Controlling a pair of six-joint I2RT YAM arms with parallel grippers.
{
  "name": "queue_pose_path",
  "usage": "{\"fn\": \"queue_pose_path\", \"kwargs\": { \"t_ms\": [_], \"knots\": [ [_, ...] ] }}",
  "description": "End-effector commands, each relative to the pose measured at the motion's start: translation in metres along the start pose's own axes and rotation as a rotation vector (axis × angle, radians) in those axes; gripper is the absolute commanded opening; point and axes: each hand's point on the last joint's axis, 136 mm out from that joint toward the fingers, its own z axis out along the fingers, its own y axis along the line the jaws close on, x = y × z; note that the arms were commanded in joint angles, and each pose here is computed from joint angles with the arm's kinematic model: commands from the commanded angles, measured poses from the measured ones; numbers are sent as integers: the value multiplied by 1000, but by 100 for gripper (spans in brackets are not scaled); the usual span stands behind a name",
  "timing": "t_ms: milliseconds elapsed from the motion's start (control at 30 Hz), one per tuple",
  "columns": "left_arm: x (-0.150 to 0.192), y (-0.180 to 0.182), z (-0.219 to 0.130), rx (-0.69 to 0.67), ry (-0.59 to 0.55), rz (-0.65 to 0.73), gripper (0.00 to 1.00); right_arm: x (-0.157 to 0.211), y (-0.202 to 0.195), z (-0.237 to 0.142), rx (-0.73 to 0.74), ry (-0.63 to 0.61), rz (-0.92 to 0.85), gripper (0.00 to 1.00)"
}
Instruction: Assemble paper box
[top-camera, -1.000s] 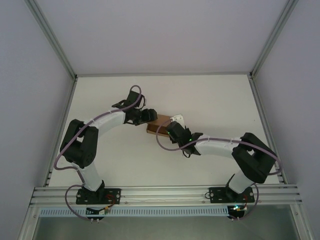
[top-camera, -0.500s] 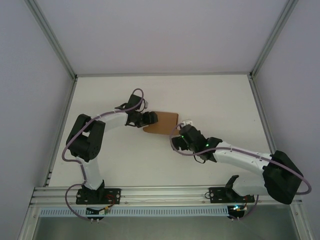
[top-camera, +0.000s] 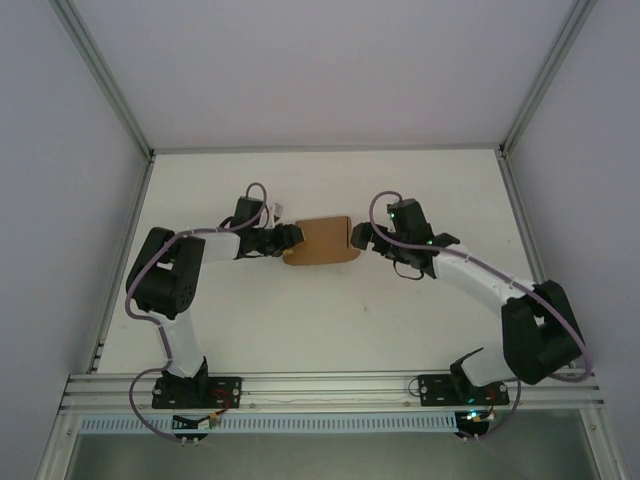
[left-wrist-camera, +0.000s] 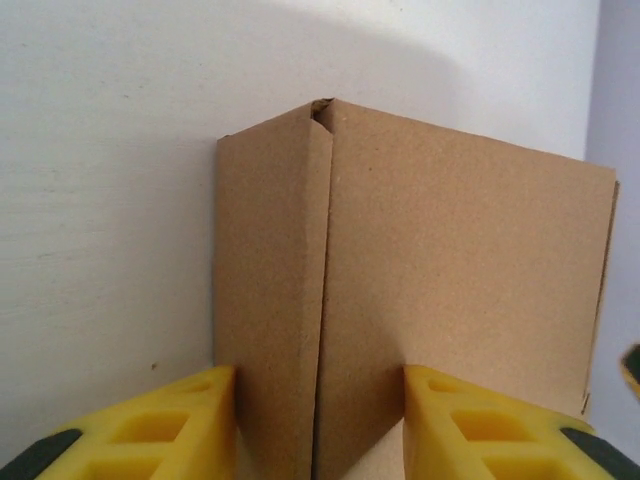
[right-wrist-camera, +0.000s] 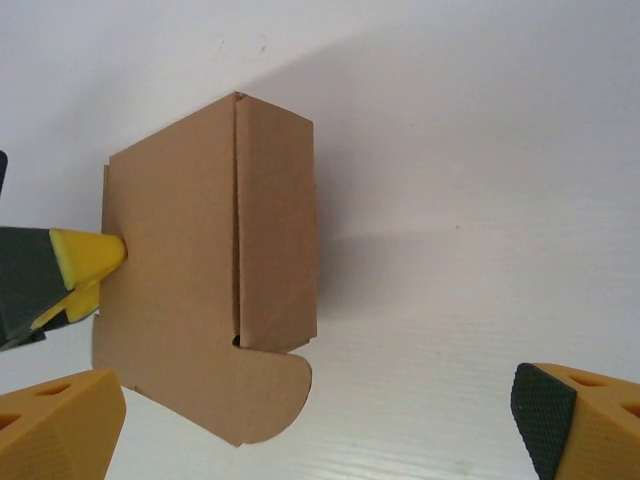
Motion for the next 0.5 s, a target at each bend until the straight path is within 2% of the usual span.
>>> {"fn": "queue_pose_path", "kwargs": {
  "t_ms": [0, 233, 333, 467],
  "knots": [
    [16, 22, 6, -14, 51, -85, 37, -4, 16, 15, -118, 84, 62, 100],
    [16, 27, 6, -7, 61, -94, 37, -13, 40, 59, -290, 217, 47, 99],
    [15, 27, 6, -9, 60, -88, 37, -13, 42, 76, -311, 256, 54, 97],
    [15, 27, 5, -20, 63, -72, 38, -11, 53, 89, -395, 302, 79, 80]
  ]
}}
